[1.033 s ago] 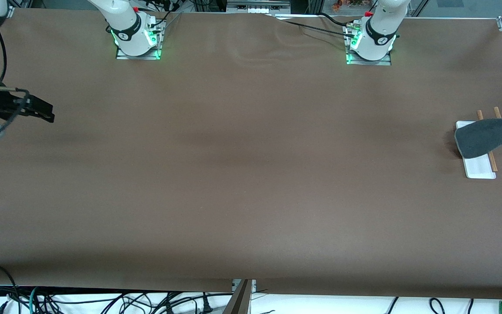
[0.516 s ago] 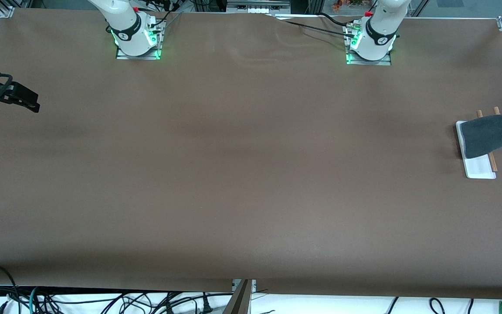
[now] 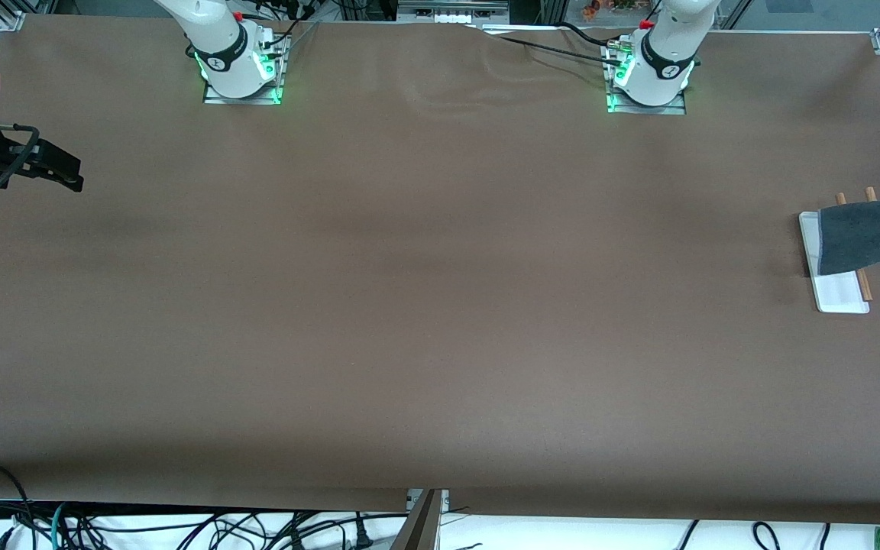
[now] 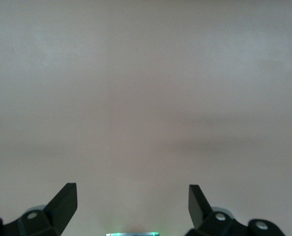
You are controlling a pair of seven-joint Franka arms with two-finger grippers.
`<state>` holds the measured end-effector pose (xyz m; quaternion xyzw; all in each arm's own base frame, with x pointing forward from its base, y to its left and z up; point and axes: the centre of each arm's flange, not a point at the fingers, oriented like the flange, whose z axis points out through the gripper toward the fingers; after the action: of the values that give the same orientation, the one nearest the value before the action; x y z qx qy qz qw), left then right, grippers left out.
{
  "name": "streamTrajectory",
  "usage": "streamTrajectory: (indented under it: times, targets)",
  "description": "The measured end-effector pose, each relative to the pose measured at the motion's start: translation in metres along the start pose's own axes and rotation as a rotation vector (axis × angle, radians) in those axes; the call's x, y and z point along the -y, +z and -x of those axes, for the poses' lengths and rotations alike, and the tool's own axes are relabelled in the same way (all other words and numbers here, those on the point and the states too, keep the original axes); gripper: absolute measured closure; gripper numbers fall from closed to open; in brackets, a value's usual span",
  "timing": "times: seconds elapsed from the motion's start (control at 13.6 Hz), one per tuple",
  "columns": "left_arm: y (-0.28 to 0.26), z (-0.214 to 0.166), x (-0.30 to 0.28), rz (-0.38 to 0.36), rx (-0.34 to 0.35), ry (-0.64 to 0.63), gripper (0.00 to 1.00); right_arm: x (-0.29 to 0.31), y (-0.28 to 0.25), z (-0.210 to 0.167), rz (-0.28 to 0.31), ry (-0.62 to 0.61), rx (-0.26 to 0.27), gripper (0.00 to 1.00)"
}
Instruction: Pass towel and hang on rack
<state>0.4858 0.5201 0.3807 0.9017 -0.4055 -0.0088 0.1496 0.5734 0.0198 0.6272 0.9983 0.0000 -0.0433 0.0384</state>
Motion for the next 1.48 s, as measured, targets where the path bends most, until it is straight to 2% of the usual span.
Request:
streamTrajectory:
  times: [0.07,0.22,0.59,0.81,0.96,1.18,1.48]
  targets:
    - [0.001,0.0,0.001,-0.005,0.001,0.003,0.98,0.0,0.0,0.0,0.0,0.0,0.001,0.0]
    - [0.003,0.001,0.007,-0.033,0.004,0.005,0.84,0.0,0.0,0.0,0.0,0.0,0.002,0.0]
    - [-0.014,-0.005,0.011,-0.098,0.012,0.016,0.3,0.0,0.003,-0.002,0.0,0.0,0.007,0.0]
    - [-0.045,-0.043,0.002,-0.141,0.018,0.048,0.02,-0.001,0.005,-0.003,0.0,0.001,0.009,0.0]
    - [-0.076,-0.092,-0.021,-0.141,0.025,0.028,0.0,0.0,0.005,-0.003,0.0,0.001,0.008,0.0]
    - [-0.11,-0.17,-0.066,-0.118,0.05,-0.075,0.0,0.002,0.004,-0.003,-0.001,-0.003,0.007,0.0]
    - [-0.101,-0.276,-0.106,-0.072,0.11,-0.211,0.0,0.002,0.005,-0.004,-0.001,-0.003,0.007,0.0]
